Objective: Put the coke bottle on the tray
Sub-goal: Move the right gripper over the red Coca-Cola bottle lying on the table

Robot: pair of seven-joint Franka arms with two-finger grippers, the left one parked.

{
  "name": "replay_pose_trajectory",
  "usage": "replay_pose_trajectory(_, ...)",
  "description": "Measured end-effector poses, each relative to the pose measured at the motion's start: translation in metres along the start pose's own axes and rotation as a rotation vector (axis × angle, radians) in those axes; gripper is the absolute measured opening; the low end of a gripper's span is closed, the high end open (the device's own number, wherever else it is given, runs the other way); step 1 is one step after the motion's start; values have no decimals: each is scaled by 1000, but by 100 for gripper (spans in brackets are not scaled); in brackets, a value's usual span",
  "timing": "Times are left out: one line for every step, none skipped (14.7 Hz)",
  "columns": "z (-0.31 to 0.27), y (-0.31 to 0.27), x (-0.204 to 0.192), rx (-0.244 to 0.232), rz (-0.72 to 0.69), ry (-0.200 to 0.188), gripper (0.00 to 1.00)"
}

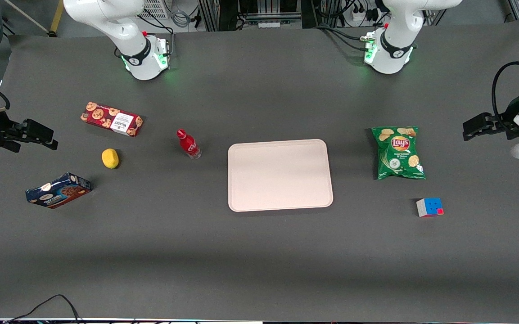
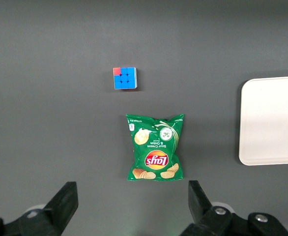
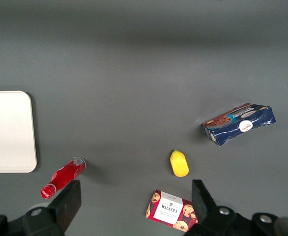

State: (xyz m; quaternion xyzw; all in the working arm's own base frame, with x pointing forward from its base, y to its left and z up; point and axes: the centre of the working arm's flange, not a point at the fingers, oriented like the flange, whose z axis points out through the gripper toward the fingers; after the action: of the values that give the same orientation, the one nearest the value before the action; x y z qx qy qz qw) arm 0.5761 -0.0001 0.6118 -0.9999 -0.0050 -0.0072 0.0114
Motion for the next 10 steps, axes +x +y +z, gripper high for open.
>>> replay_pose_trajectory(0,0,0,0,0,1,100)
replay_pose_trajectory(-1,0,0,0,-1,1,100)
replay_pose_trajectory(-1,0,0,0,-1,1,100)
replay_pose_trajectory(-1,0,1,0,-1,1,100)
replay_pose_trajectory(0,-1,1,0,-1,1,100)
replay_pose_trajectory(0,-1,1,0,-1,0,100)
replay_pose_trajectory(0,-1,1,0,-2,-1,100)
replay_pose_trajectory(2,-2,1,0,-4,-6,100)
replay_pose_trajectory(5,-5,1,0,-8,-16,100)
replay_pose_trajectory(9,-9,1,0,-15,-29,100)
